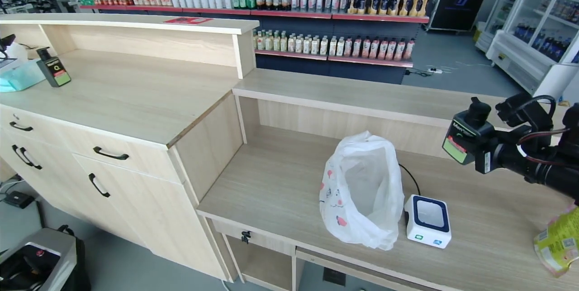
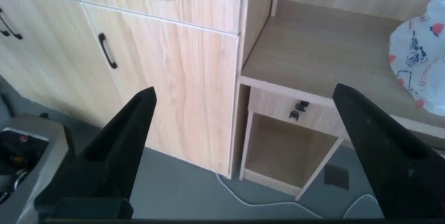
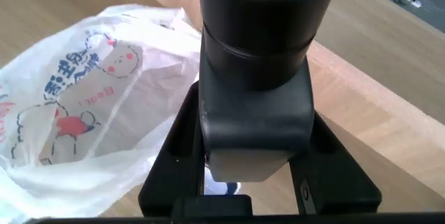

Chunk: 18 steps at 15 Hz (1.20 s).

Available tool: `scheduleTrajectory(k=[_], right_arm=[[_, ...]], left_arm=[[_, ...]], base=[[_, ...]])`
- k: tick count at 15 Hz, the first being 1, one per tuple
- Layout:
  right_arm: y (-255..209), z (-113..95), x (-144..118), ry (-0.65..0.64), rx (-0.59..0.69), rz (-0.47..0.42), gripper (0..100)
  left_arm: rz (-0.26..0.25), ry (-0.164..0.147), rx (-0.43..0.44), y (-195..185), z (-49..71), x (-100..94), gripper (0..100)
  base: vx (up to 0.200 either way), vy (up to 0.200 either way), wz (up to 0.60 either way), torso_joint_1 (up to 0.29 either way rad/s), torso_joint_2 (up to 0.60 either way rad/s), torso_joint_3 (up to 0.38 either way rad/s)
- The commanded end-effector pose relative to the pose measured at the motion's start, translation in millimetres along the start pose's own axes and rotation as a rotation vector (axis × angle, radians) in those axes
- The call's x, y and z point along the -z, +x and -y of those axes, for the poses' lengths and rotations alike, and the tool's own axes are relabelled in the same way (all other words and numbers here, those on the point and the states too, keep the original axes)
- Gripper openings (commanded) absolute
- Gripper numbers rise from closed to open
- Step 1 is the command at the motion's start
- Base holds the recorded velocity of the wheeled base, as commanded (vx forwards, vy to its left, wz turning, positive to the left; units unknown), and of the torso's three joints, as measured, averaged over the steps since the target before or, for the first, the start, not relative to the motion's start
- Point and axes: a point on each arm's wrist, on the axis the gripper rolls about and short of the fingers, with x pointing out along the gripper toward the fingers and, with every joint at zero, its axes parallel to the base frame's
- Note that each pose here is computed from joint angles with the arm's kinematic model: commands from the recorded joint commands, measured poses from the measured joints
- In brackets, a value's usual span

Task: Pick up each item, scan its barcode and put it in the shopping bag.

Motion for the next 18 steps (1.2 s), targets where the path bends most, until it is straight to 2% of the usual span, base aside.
scheduleTrajectory(k=[1,3,5,7,11,18], right_arm=[[20,-8,1,0.015,-0.008,-0.005,0],[32,-12,20,0.031,-0.031,-0.047,0],[43,-18,38,0.053,-0.154,-0.066,0],[52,-16,56,0.070,-0.264,-0.041,0],[59,-5,83,0.080,-0.276,-0.017,0],[54,15,134,0.065,-0.263,-0.109,0]], left_arm=[[0.000,0.000,-0.001,0,0.0,0.0,100],[0.000,0.000,-0.001,0,0.0,0.0,100],[0.000,0.000,-0.001,0,0.0,0.0,100],[0.000,0.000,-0.001,0,0.0,0.0,100],[0.000,0.000,-0.001,0,0.0,0.0,100],[0.000,0.000,-0.001,0,0.0,0.0,100]], base=[[0.000,0.000,0.60,-0.007,0.00,0.002],[0.000,0.000,0.30,0.001,0.00,0.001],[0.000,0.000,0.00,0.000,0.00,0.000],[0.000,0.000,0.00,0.000,0.00,0.000],[0.000,0.000,0.00,0.000,0.00,0.000],[0.000,0.000,0.00,0.000,0.00,0.000]])
